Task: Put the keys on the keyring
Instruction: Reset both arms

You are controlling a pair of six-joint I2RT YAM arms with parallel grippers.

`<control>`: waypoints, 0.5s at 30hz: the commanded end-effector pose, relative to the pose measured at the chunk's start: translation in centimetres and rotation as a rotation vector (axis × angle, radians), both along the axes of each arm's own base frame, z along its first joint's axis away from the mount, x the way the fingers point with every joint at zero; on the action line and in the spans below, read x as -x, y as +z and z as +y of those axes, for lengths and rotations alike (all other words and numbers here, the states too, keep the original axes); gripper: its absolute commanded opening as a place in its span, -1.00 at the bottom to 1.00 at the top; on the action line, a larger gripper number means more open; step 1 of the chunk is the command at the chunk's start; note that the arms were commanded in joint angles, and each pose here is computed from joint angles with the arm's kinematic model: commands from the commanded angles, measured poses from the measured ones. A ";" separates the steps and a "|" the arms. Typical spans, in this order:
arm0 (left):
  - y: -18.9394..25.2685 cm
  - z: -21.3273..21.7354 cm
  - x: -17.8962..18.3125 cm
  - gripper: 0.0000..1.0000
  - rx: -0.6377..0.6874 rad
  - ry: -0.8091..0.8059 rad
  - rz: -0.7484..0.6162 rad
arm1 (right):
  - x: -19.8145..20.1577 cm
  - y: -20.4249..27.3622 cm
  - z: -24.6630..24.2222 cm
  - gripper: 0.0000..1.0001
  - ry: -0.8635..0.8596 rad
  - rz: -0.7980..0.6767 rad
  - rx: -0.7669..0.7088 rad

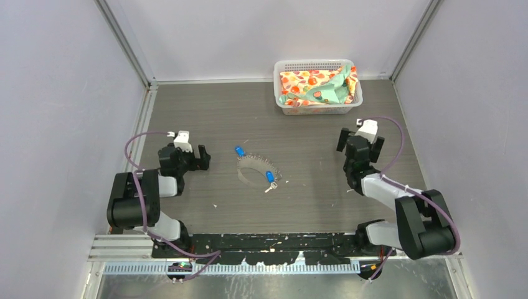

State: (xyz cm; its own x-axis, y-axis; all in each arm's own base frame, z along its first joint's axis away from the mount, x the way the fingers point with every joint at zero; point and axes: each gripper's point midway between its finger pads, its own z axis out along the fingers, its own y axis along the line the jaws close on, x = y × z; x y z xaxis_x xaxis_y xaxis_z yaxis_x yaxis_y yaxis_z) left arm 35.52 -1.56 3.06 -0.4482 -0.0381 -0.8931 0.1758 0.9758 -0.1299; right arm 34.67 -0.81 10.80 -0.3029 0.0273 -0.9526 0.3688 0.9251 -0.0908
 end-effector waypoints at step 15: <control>4.7 0.5 -3.6 1.00 -0.040 0.043 -0.260 | -3.5 -3.5 -4.7 1.00 -0.063 -0.138 -0.133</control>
